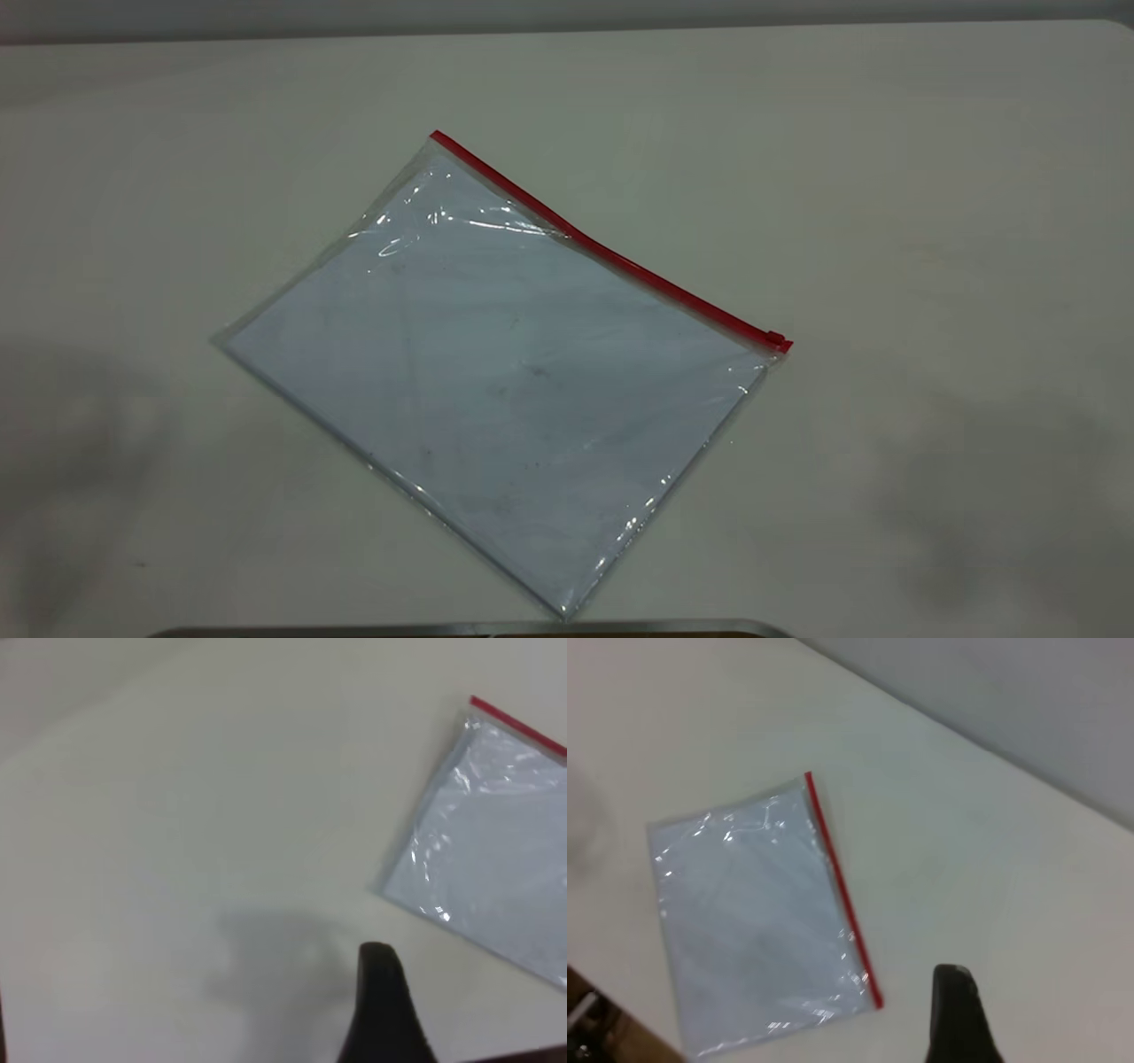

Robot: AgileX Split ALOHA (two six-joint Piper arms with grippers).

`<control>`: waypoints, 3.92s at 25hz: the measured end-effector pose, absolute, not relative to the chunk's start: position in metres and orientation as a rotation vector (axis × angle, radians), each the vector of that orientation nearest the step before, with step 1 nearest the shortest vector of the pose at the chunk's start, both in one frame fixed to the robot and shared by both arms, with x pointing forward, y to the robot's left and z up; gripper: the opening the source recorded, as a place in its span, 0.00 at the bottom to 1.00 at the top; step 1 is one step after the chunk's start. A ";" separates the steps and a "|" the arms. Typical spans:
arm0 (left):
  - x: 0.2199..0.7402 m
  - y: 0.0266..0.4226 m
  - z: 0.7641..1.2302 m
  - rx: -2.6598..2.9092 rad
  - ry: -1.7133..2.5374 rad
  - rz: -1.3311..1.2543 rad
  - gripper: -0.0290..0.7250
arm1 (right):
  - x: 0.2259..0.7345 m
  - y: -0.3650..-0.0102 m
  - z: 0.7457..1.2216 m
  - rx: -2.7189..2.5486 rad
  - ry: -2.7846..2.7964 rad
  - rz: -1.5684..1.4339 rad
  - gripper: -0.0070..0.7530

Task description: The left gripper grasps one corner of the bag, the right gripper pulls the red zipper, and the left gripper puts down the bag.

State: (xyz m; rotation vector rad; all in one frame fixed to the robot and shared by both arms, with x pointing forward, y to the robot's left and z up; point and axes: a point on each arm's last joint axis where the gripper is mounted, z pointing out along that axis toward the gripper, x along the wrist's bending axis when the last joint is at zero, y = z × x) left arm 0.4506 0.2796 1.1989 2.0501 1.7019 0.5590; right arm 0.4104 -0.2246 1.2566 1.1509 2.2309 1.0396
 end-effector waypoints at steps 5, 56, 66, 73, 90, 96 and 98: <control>0.382 0.286 1.189 1.988 1.693 0.595 0.81 | 0.348 -0.241 1.234 1.154 2.224 1.096 0.68; 0.252 0.290 1.033 1.984 1.599 0.509 0.81 | 0.229 -0.286 1.043 1.089 2.104 1.067 0.68; 0.237 0.294 1.033 1.851 1.643 0.683 0.81 | 0.229 -0.286 1.043 1.089 2.103 1.068 0.68; 0.222 0.295 1.032 1.777 1.582 0.776 0.81 | 0.229 -0.286 1.043 1.089 2.103 1.068 0.68; 0.222 0.295 1.032 1.777 1.582 0.779 0.81 | 0.229 -0.286 1.043 1.088 2.102 1.069 0.68; 0.222 0.295 1.032 1.777 1.582 0.780 0.81 | 0.228 -0.286 1.043 1.162 2.025 1.036 0.68; 0.222 0.295 1.032 1.777 1.582 0.780 0.81 | 0.229 -0.285 1.043 1.223 1.969 1.002 0.68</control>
